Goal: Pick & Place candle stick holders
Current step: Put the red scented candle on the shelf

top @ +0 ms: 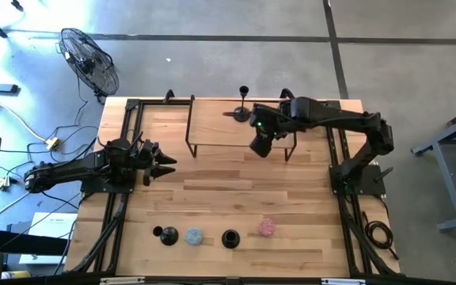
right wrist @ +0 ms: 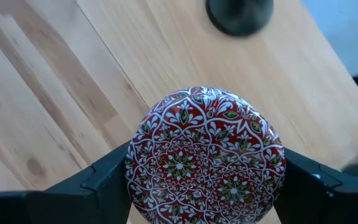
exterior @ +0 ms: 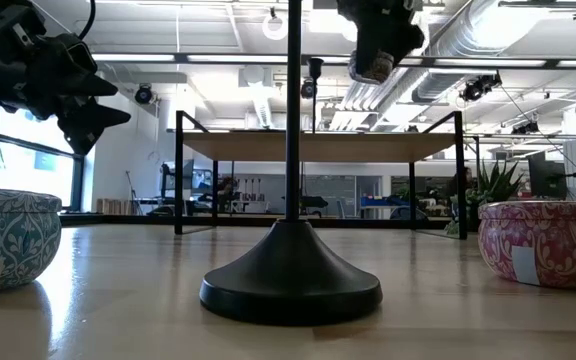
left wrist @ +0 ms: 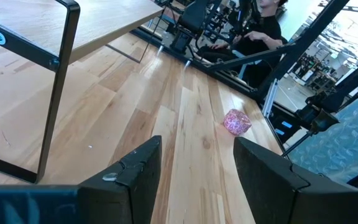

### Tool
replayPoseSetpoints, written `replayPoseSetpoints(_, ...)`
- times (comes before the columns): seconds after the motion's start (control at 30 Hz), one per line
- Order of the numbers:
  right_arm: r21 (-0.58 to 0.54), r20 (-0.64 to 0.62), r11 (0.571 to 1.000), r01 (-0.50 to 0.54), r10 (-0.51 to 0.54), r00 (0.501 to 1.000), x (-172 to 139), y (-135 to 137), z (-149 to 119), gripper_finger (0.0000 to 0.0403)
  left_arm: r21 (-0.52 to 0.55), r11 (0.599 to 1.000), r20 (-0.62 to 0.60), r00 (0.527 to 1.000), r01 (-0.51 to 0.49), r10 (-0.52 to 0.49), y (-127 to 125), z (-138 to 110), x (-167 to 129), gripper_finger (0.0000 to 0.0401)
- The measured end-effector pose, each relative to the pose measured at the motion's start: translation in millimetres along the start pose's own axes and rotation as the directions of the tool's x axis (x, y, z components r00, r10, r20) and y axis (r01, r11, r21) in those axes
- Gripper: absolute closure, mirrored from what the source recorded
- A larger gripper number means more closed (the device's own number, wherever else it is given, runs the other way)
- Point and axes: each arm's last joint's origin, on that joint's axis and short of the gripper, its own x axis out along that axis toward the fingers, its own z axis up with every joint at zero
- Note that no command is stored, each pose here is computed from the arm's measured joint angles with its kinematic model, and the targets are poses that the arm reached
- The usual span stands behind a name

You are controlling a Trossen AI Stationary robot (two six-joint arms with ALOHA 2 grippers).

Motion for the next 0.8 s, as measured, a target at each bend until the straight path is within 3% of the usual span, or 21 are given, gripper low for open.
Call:
replayPoseSetpoints(0.17,0.017,0.065,0.999,-0.05,0.049,0.997,10.3,1.2,14.3,0.0117,0.0,1.0,0.0,1.0,0.0,0.0,0.0,0.0,0.0,0.0203)
replayPoseSetpoints(0.53,-0.029,-0.012,0.993,-0.112,0.111,0.994,53.6,15.3,26.5,0.0117,0.0,1.0,0.001,1.0,-0.001,0.001,0.0,0.0,0.0,0.0203)
replayPoseSetpoints(0.8,-0.036,0.045,0.988,-0.151,0.152,0.987,62.2,19.6,35.9,0.0117,0.0,1.0,0.001,1.0,-0.002,0.002,0.0,0.0,0.0,0.0203)
